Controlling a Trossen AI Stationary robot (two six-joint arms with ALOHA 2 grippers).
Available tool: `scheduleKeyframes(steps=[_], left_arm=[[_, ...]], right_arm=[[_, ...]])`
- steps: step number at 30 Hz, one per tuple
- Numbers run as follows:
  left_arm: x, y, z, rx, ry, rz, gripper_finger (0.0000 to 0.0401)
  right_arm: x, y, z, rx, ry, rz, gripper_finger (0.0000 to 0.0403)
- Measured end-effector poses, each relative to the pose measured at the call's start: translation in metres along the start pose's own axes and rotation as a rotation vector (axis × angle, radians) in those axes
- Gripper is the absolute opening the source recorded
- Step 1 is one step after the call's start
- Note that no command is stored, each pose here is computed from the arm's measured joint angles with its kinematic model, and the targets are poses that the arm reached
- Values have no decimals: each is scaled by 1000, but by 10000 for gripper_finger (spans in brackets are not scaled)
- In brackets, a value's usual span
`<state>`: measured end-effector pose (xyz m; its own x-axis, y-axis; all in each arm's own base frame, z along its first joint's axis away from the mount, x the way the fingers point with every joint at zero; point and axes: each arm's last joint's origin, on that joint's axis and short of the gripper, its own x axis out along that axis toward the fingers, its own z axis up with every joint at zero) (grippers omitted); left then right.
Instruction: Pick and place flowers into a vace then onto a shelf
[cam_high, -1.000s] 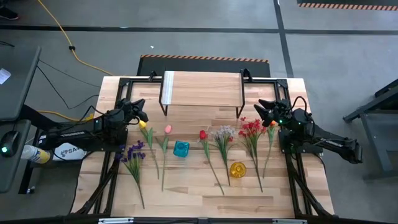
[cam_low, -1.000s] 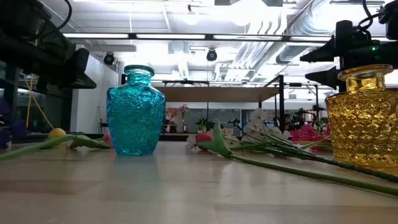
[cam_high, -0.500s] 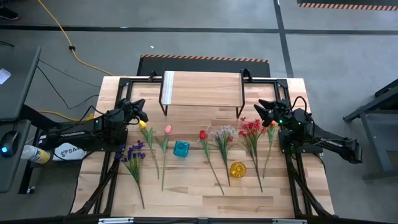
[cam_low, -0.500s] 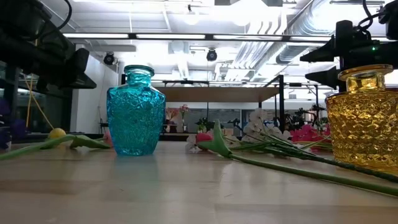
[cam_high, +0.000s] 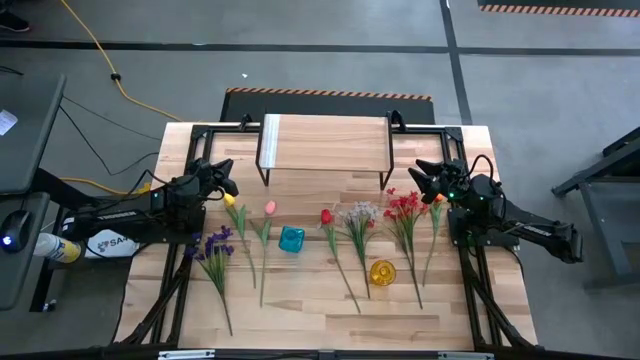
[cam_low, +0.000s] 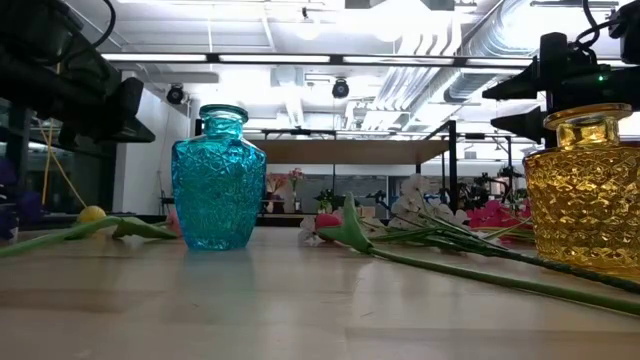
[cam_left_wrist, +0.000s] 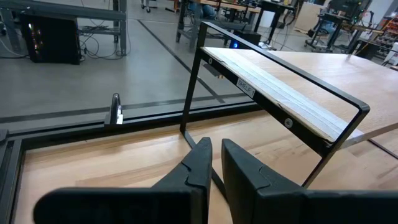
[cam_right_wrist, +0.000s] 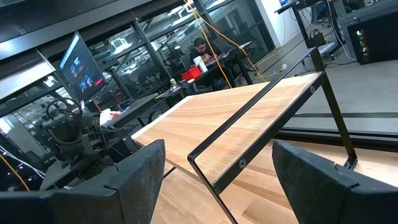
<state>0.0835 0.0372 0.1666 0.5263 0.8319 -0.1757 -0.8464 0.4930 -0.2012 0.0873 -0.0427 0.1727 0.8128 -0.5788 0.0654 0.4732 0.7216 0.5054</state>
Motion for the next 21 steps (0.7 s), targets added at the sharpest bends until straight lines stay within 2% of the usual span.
scheduleKeyframes(steps=[11,16,19,21], left_arm=[[0,0,0,0,0,0,72],[0,0,0,-4,-4,-2,72],[0,-2,2,-48,-15,-26,72],[0,-4,4,-114,-23,-82,72]], right_arm=[[0,0,0,11,0,1,287],[0,1,2,265,-22,1,287],[0,1,5,322,-78,-11,287],[0,3,9,337,-118,1,287]])
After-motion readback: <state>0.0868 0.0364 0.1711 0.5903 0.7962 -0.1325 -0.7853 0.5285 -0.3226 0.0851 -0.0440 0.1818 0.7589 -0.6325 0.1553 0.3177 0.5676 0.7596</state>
